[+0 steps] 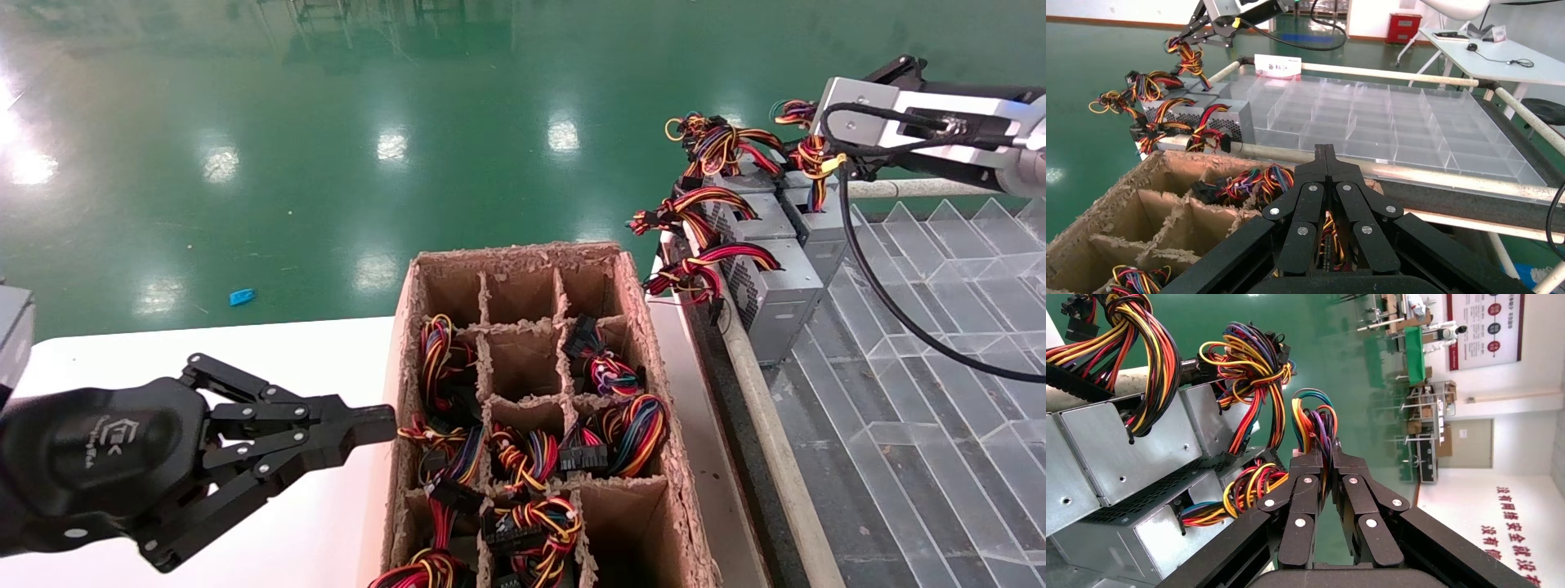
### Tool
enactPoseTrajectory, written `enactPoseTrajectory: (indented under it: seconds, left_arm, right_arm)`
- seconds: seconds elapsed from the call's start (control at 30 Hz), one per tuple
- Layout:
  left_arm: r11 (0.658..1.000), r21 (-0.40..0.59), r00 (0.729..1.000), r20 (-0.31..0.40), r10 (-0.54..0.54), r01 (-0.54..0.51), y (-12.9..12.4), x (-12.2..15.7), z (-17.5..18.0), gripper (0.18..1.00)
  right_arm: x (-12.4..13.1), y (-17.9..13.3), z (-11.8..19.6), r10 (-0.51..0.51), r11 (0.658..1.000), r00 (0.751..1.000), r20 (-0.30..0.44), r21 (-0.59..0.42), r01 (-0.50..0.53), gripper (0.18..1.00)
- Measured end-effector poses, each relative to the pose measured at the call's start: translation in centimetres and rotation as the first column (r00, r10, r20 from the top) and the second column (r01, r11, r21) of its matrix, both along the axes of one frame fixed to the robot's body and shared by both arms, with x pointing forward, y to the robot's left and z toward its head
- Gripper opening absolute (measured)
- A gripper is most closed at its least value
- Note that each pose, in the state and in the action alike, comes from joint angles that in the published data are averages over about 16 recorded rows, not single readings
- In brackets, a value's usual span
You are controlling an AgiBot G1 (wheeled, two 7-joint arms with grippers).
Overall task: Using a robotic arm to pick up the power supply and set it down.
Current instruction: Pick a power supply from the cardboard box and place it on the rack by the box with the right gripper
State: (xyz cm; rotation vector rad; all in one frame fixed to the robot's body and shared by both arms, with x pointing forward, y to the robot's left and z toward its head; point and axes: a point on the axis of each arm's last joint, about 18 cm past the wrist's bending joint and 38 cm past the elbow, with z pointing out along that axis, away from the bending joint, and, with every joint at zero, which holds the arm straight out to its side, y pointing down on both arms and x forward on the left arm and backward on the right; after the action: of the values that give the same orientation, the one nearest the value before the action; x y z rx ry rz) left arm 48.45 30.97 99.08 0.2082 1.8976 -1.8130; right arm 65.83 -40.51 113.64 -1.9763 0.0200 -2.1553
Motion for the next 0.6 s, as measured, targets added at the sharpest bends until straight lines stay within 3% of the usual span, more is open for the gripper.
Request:
enactPoseTrajectory:
  seconds: [0.6]
  left_arm:
    - [1.0, 0.0, 1.0, 0.0, 0.0, 0.0, 0.0, 0.0, 0.0, 0.191]
  right_arm:
    - [0.0, -0.98, -0.3, 0.012, 0.999, 1.0, -0.011, 0.046, -0.012, 0.199]
